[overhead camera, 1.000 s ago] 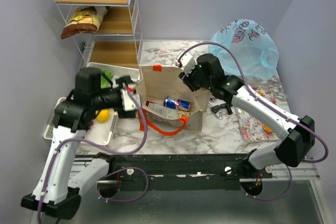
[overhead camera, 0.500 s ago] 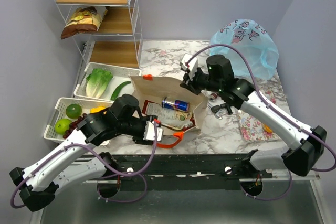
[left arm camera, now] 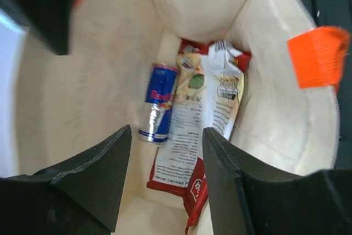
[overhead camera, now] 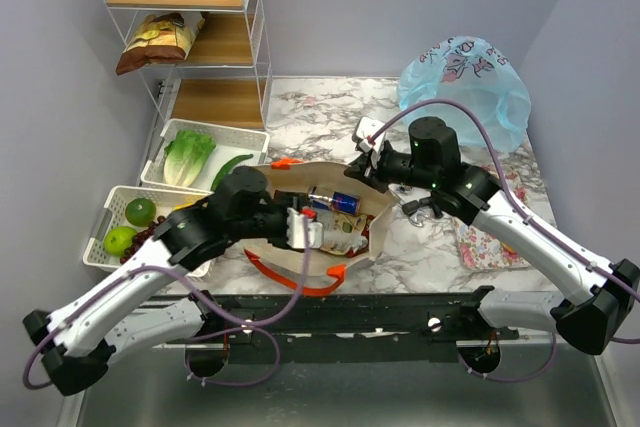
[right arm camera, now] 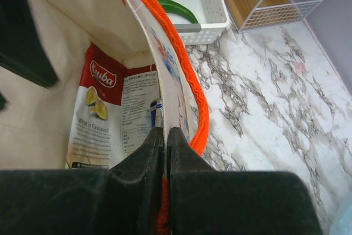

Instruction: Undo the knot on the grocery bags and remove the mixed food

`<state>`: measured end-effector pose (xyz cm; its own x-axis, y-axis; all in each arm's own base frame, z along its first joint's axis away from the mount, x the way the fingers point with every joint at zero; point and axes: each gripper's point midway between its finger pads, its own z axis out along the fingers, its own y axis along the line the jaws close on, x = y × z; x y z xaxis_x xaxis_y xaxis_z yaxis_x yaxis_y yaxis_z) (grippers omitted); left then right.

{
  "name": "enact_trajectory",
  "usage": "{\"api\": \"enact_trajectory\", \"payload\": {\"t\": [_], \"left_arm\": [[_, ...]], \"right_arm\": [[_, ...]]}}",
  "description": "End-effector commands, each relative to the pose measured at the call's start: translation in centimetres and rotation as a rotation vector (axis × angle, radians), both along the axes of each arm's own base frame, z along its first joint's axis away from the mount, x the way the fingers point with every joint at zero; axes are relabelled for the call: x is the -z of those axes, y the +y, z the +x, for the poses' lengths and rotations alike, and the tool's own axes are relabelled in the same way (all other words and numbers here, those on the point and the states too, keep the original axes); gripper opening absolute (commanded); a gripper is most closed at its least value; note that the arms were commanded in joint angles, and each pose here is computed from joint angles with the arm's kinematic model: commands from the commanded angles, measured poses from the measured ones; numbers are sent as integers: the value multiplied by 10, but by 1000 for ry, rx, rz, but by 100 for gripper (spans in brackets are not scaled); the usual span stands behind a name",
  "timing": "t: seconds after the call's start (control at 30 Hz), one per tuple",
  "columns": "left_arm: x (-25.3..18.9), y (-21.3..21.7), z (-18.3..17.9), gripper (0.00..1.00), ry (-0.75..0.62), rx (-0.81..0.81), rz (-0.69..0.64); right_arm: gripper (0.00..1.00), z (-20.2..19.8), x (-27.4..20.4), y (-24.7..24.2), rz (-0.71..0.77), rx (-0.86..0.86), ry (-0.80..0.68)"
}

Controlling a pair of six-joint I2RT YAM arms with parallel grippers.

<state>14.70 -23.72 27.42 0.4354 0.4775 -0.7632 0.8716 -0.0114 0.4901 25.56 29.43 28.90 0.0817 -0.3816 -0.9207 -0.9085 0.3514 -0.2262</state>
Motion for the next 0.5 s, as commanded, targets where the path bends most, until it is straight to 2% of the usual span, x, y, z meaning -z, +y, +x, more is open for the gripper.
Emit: {"api": "enact_trajectory", "payload": {"t": [0.0,0.1,0.27,0.33,0.47], "left_arm": [[69,-13,25,54,-41,-8,213],[112,-14,16,56,-21,78,328],[154,-7,-18,71,62,265,424],[149,-16,-5,72,72,192,386],[129,-34,42,70,150,0,290]], "right_arm": [[1,-21,-46,12,137,-92,-105],[1,-24,-46,11,140,-92,-107],[1,-24,-42,10,132,-86,-102],[1,-24,-38,9,125,-87,-103],[1,-24,-29,9,117,-83,-88]]}}
